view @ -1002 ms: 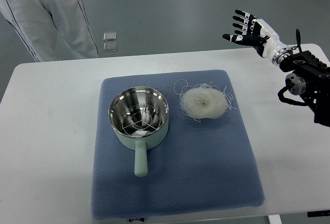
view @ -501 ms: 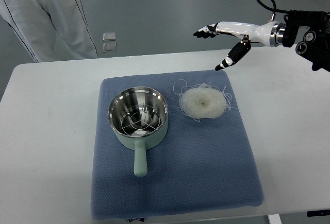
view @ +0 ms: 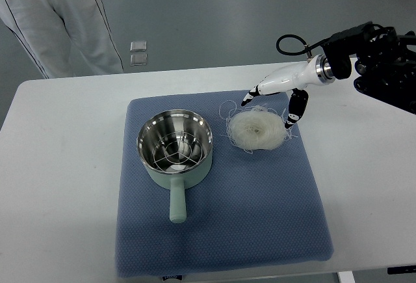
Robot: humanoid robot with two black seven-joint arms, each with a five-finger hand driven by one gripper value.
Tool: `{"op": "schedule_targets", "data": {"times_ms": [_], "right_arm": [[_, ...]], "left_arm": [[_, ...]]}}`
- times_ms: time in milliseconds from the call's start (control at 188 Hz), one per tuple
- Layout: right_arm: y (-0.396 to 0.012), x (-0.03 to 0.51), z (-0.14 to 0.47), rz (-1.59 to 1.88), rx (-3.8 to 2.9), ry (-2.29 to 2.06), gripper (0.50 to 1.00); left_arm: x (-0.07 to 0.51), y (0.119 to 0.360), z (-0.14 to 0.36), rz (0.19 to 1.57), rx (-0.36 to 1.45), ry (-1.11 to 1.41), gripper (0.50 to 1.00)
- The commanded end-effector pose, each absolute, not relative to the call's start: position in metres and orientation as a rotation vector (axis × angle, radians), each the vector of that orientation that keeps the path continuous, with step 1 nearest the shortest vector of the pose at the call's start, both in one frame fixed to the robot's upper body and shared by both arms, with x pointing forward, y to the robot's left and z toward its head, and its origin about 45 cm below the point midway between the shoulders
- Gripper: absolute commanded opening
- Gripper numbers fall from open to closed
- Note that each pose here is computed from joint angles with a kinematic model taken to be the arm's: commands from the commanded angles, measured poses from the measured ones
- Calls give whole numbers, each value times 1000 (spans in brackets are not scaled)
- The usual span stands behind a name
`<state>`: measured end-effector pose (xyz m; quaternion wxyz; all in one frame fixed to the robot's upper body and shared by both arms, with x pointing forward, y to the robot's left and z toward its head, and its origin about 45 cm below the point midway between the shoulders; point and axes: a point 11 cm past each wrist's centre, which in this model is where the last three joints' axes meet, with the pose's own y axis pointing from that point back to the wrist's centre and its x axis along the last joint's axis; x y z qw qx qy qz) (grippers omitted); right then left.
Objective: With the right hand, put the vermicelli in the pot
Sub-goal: 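Lower the right hand and close its fingers around the vermicelli bundle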
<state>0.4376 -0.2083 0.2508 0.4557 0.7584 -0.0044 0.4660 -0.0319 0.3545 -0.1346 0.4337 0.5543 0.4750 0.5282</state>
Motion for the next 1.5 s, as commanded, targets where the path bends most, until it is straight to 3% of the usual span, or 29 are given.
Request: {"op": "schedule_targets", "data": {"times_ms": [0, 586, 714, 826, 922, 970, 1493], "right_arm": [[-210, 435, 240, 1153, 1872, -18, 928], [-214, 427, 186, 1176, 1861, -94, 907], [-213, 426, 184, 1175, 1862, -94, 801], [-213, 425, 181, 1170, 1866, -92, 776], [-213, 424, 180, 1175, 1867, -97, 625], [-213, 423, 179, 1176, 1868, -99, 500], [-215, 433, 194, 1186, 1889, -182, 500]], "left_arm": [[-32, 355, -135, 1317, 1380, 1184, 1000], [-32, 355, -135, 1316, 1381, 1183, 1000], [-32, 355, -135, 1316, 1381, 1183, 1000], [-32, 355, -135, 1316, 1381, 1183, 1000], [-32, 354, -135, 1316, 1379, 1185, 1000], [-32, 355, -135, 1317, 1380, 1184, 1000], [-32, 354, -135, 1315, 1380, 1184, 1000]]}}
